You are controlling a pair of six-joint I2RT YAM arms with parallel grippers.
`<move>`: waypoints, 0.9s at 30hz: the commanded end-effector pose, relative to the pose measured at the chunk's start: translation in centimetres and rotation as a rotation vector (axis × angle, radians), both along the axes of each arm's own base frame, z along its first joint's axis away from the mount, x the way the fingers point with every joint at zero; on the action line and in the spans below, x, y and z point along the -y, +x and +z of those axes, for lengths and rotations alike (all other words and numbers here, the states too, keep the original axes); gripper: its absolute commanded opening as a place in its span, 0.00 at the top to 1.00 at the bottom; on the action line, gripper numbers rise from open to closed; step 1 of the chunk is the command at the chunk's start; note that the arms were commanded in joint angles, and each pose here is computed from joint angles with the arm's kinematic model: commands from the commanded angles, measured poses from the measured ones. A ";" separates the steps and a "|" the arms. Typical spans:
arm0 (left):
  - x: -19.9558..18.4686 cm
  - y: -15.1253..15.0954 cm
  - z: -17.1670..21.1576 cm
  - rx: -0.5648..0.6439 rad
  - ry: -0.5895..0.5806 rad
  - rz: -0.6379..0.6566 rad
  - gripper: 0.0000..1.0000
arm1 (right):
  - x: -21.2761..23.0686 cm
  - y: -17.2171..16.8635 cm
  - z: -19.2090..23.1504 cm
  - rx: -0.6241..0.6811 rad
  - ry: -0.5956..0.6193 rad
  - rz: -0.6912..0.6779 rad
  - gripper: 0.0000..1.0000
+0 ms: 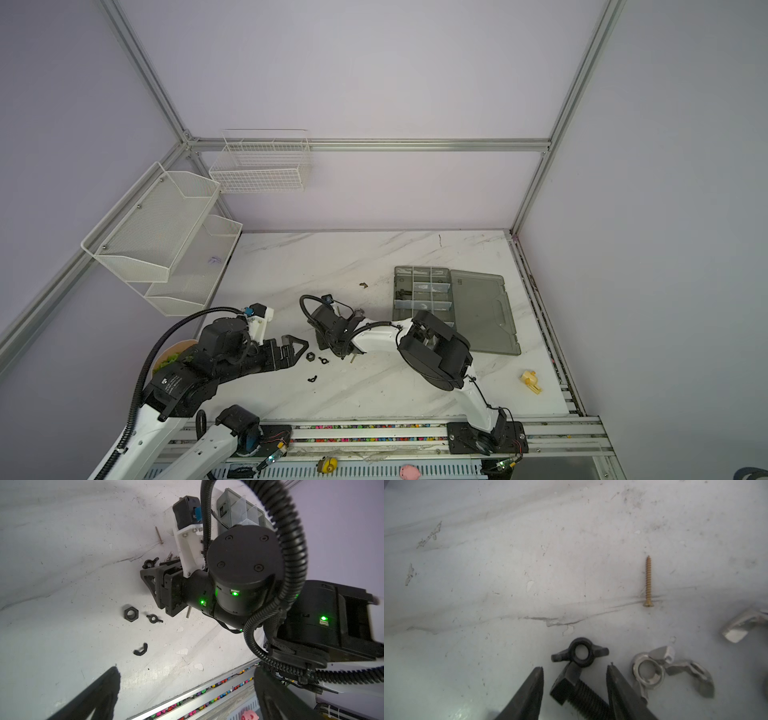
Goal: Sort the screws and nuts into containers
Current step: 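Lower the right gripper around the black hex bolt and close it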
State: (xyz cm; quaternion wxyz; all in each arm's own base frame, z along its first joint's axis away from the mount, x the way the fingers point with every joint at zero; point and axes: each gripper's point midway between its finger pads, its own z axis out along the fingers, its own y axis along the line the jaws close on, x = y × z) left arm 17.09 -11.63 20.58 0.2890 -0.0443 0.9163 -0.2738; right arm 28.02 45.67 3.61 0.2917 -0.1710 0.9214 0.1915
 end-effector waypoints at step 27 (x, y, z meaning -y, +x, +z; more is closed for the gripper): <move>0.6 0.5 0.2 0.020 -0.025 -0.015 0.00 | 3.2 -1.6 -2.1 -0.047 -0.138 -0.008 0.59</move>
